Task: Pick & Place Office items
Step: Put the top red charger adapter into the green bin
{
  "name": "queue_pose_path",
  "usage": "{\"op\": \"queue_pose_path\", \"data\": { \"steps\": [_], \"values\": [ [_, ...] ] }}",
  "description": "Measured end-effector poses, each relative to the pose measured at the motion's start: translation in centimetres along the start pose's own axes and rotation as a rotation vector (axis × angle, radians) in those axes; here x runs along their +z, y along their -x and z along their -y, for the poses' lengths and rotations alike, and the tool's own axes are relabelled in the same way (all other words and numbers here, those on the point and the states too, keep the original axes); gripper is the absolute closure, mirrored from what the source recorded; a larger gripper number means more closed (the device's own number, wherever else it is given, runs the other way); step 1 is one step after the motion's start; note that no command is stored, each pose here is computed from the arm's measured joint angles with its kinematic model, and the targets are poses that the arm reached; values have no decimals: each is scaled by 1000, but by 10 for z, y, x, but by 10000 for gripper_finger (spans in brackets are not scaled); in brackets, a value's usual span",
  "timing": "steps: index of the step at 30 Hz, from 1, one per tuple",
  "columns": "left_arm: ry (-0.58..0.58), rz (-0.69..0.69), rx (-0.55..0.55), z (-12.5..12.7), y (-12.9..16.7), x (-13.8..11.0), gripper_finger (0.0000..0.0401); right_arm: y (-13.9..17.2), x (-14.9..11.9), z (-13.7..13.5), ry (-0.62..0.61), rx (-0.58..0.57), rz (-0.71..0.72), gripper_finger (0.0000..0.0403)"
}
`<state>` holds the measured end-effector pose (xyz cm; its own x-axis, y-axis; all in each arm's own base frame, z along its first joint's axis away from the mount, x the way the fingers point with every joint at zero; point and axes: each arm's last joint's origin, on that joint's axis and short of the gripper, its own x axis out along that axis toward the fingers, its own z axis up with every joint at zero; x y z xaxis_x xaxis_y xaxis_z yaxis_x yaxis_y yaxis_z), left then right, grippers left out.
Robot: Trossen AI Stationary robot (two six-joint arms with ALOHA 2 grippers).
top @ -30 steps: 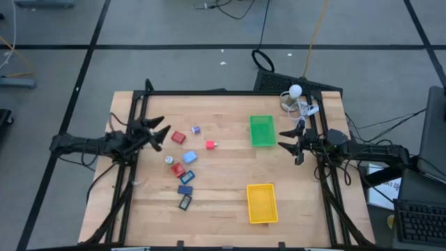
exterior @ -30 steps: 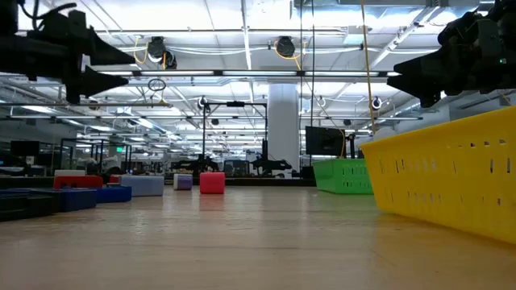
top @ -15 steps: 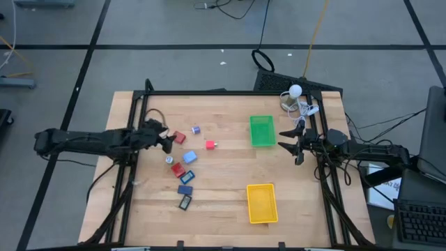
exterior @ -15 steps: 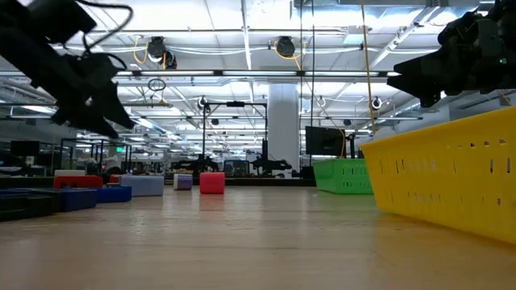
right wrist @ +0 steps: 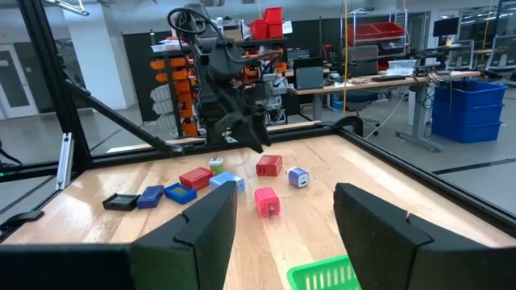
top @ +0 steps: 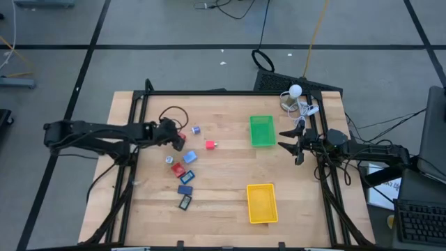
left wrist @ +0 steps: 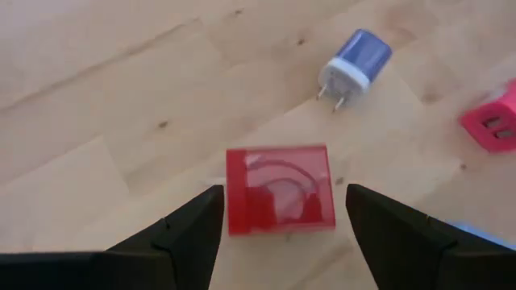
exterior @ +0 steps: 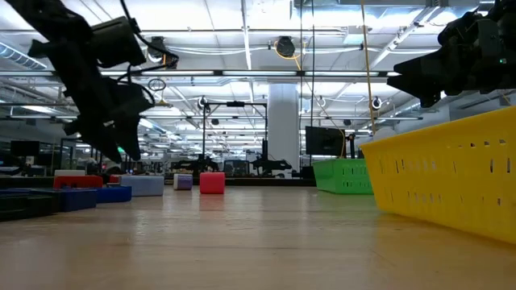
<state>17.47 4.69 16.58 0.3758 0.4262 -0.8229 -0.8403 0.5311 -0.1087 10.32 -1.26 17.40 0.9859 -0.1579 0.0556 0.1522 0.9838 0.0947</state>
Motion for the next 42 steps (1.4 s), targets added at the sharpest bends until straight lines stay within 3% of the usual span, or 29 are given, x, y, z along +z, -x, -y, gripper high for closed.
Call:
{"op": "queue_pose_path", "data": {
  "steps": [8,16,21,33,37,42],
  "values": [
    [-24,-43,72,-5,-13,4,153,0,0,0,0,0,0,206],
    [47,-149,-13,-14,-17,9,84,0,0,0,0,0,0,206],
    [23,-146,-7,-14,-20,9,54,0,0,0,0,0,0,206],
    [14,-132,11,-5,-33,7,50,0,0,0,0,0,0,206],
    [-72,-121,-15,-2,-34,7,50,0,0,0,0,0,1,206],
    [-295,-41,-75,3,-33,14,50,0,0,0,0,0,0,206]
  ]
}}
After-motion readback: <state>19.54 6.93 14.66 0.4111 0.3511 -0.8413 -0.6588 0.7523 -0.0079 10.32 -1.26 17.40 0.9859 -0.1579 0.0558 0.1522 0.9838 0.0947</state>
